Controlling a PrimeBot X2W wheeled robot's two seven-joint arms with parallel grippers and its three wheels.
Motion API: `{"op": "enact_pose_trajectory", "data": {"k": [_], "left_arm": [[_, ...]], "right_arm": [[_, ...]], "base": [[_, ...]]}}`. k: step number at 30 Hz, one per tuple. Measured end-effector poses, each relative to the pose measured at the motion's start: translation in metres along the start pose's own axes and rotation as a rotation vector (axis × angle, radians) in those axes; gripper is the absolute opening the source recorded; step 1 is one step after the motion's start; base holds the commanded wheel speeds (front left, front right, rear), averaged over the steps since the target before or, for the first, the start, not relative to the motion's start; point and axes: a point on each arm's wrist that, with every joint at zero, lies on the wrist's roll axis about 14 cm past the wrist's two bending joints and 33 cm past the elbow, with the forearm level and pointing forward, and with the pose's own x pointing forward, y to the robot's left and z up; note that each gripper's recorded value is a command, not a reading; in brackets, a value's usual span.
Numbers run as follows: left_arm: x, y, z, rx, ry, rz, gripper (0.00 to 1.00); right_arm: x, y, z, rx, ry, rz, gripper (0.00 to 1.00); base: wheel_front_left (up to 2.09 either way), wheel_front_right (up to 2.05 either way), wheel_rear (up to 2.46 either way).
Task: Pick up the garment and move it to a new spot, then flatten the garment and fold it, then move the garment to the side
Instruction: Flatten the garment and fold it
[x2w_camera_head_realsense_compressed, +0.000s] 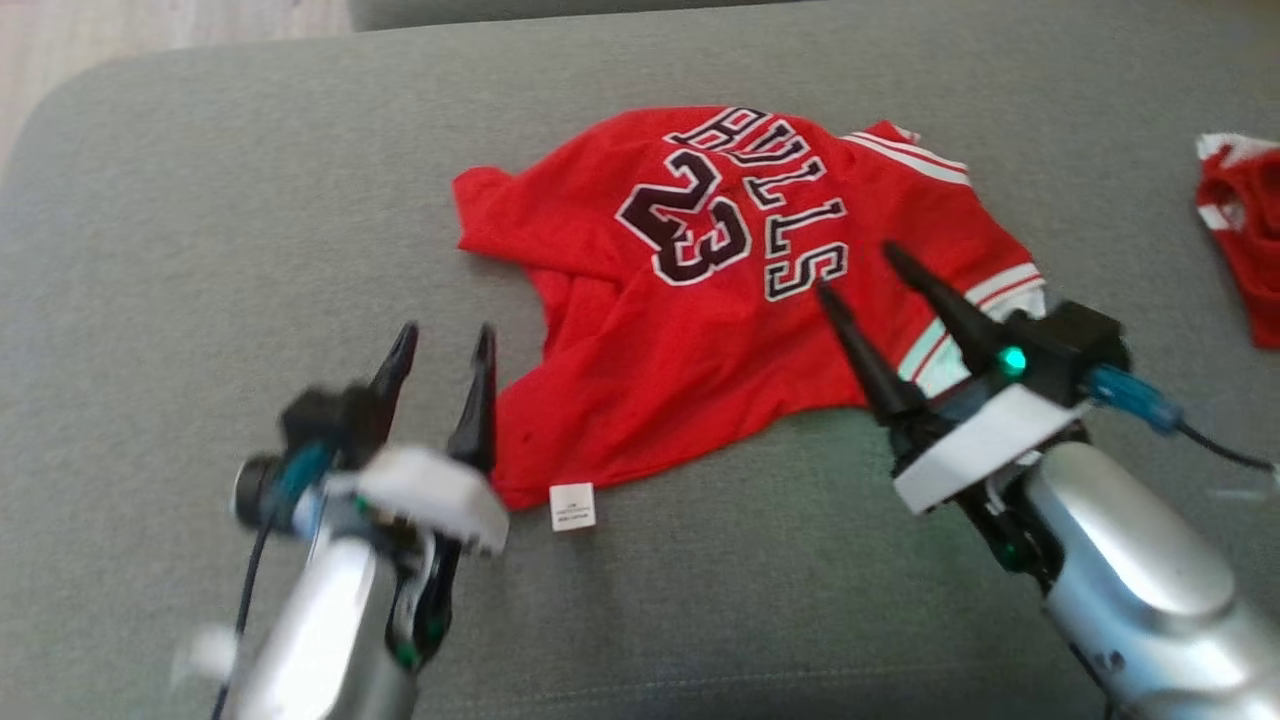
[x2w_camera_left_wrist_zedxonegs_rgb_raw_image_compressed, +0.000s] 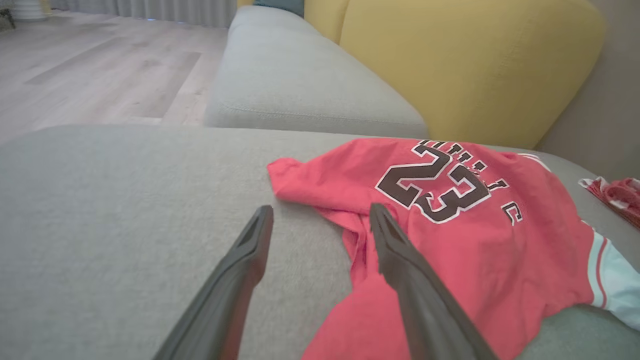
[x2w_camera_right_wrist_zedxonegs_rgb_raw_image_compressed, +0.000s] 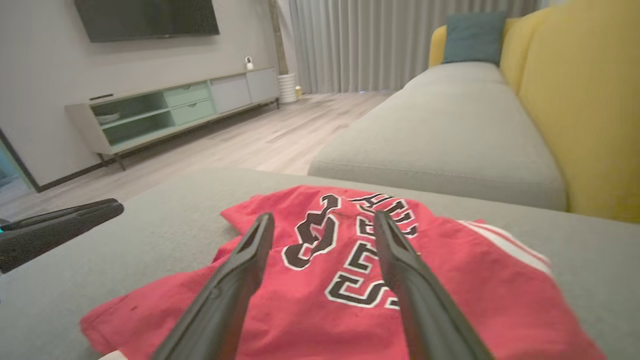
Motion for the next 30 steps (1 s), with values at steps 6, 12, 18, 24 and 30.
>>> {"op": "enact_pose_trajectory", "data": {"k": [6,12,18,24,30], "left_arm": [[0.04,-0.022,-0.025,0.004,0.183,-0.089,1.0],[0.065,-0.035,-0.055,0.006,0.348,-0.113,1.0],[0.075,-0.039,-0.085,0.023,0.492,-0.107,1.0],[0.093,-0.052,-0.086,0.007,0.505,-0.127,0.13],[0.104,-0.054,-0.083,0.0,0.432,-0.125,0.0]], "right_arm": [[-0.019,-0.02,0.013,-0.017,-0.088,-0.129,1.0],[-0.031,-0.033,0.025,-0.06,-0.133,-0.195,1.0],[-0.046,-0.051,0.038,-0.091,-0.161,-0.268,1.0],[-0.063,-0.059,0.038,-0.092,-0.155,-0.331,1.0],[-0.075,-0.074,0.047,-0.111,-0.177,-0.391,1.0]], "base": [[0.0,0.0,0.0],[0.0,0.0,0.0],[0.0,0.0,0.0],[0.0,0.0,0.0],[0.0,0.0,0.0]]}}
